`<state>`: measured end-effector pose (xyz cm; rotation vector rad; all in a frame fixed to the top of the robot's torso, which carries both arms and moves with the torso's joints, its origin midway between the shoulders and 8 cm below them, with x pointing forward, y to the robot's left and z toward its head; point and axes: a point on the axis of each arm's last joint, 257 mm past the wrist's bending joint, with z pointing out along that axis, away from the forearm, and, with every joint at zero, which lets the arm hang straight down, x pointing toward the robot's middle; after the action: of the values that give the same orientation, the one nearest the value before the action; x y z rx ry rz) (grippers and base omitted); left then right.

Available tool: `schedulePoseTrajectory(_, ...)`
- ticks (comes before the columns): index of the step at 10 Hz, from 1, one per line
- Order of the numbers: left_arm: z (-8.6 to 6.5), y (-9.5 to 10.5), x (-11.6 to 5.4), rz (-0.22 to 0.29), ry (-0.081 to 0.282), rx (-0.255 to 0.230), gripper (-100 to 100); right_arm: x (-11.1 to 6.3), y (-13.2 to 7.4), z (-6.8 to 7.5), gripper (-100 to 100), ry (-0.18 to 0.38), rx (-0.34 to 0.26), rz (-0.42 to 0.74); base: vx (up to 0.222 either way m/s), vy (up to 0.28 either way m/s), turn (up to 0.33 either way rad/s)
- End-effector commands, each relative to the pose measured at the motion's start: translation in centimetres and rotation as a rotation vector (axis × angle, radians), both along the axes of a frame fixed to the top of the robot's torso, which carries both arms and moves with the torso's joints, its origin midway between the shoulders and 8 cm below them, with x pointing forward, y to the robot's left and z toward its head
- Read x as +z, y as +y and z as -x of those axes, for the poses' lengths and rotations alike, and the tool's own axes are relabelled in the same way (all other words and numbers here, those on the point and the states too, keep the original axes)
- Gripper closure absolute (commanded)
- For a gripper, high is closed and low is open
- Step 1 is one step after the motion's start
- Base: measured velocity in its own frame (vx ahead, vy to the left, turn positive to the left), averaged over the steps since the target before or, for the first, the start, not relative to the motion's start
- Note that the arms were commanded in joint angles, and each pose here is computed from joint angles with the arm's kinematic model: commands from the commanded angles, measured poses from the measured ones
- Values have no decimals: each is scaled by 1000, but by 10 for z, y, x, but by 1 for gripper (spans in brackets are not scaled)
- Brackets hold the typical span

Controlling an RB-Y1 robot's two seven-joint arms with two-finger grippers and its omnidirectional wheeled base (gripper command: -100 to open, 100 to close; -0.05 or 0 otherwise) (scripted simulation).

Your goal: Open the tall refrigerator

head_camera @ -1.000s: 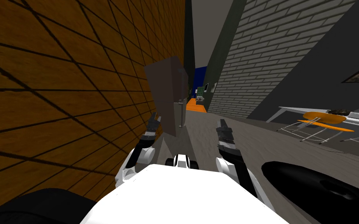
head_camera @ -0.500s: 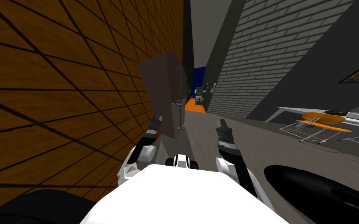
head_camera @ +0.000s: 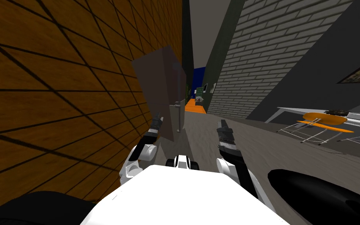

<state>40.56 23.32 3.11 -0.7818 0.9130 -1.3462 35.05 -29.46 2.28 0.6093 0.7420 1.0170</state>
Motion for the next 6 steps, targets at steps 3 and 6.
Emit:
schedulePoseTrajectory(3, -11, -5, -7, -8, 64, -9, -100, 0, 0, 0, 0, 0, 0, 0, 108, -37, -27)
schedulePoseTrajectory(6, -17, -9, -12, -23, 108, -17, -100, 0, 0, 0, 0, 0, 0, 0, 114, -38, -27)
